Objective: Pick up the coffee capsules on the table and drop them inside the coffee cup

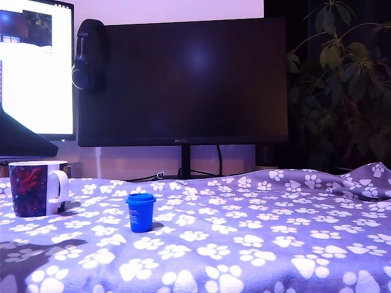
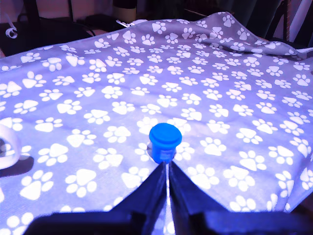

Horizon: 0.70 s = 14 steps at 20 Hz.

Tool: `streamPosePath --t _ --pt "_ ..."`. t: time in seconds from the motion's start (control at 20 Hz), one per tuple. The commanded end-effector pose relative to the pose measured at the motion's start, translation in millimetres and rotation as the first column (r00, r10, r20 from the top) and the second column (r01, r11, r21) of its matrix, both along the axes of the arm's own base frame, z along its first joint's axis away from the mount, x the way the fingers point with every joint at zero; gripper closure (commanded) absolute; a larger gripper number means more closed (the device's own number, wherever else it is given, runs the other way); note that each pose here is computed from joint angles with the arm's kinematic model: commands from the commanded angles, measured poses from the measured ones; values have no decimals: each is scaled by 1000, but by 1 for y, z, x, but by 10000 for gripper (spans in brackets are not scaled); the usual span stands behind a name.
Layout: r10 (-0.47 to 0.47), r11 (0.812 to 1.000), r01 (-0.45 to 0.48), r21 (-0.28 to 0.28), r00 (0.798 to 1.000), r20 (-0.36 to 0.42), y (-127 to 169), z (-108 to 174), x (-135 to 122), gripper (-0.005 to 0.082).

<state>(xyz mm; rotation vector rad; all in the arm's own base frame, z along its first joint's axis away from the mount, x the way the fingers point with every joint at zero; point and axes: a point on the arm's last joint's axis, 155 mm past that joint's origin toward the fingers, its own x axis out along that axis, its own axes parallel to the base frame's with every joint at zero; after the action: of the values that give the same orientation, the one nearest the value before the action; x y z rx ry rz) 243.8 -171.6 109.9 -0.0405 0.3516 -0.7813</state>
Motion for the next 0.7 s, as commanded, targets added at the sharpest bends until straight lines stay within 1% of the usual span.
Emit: streamPosePath --t 0.0,0.1,0.15,0.2,0.3,0.45,0.65 --pt "-13 1000 13 -4 1000 -8 -1 -4 -4 645" --pt "-16 1000 16 -5 1000 -4 -2 -4 -5 280" --pt "-19 1000 19 -6 1000 -2 -3 -3 -5 158" --pt "-23 1000 23 -6 1000 -2 -4 -3 -6 132" --pt "-32 999 32 -6 999 -2 -6 -3 -7 132" --pt "-55 998 55 15 998 20 -9 -3 -9 132" --pt "-62 998 61 17 998 22 -11 -3 -11 132"
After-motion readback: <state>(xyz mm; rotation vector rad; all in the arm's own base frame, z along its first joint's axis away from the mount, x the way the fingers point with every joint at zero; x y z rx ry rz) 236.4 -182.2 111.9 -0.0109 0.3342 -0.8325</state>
